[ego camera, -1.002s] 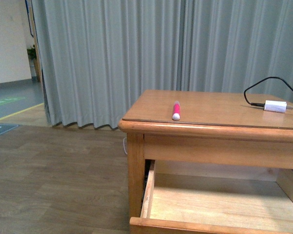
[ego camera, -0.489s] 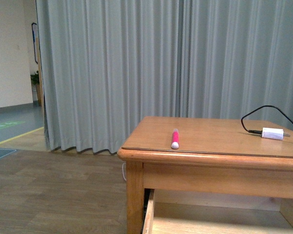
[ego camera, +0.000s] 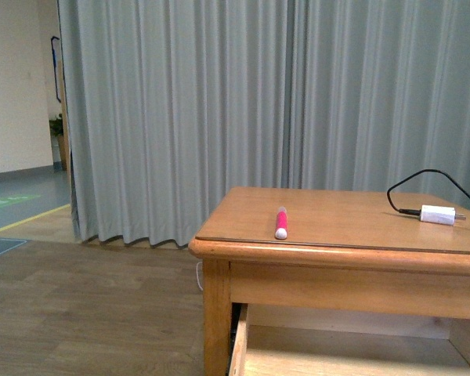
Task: Place pink marker in drawer with both arms
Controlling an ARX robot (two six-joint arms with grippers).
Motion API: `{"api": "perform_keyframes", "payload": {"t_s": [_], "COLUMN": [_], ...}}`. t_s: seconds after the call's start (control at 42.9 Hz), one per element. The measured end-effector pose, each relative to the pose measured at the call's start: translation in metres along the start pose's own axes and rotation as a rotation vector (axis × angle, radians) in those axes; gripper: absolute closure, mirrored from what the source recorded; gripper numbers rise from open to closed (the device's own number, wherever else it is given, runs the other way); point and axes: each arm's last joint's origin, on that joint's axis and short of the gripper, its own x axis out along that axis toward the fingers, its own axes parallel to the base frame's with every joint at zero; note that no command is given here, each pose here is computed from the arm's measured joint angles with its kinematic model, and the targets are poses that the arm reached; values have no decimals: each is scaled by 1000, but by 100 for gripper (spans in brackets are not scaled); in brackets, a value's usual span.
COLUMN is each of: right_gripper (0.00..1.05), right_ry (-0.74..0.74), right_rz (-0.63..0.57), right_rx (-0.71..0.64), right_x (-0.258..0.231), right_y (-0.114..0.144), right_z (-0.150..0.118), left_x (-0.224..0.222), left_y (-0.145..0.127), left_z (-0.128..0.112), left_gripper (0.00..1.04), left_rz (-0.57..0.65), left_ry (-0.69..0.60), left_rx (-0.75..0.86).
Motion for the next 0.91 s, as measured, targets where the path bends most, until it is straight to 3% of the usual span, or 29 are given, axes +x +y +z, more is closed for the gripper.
{"api": "perform_keyframes", "payload": {"t_s": [0.163, 0.233, 0.35, 0.676, 0.909], "right_gripper": [8, 8, 8, 8, 8], "right_ry": [0, 0, 0, 0, 0], "right_rz": [0, 0, 0, 0, 0], "right_rx": [0, 0, 1, 1, 1], "right_x": [0, 0, 0, 0, 0], "right_y": [0, 0, 0, 0, 0], "right_z": [0, 0, 0, 0, 0], "left_x": [56, 81, 123, 256, 294], "left_y": [-6, -12, -27, -106, -136], "left_z": [53, 62, 72, 100, 104], "left_gripper": [6, 6, 6, 6, 6], "left_rz": [-55, -89, -134, -237, -260], "left_ry": [-53, -34, 9, 113, 174], "left_rx": [-31, -33, -29, -3, -39]}}
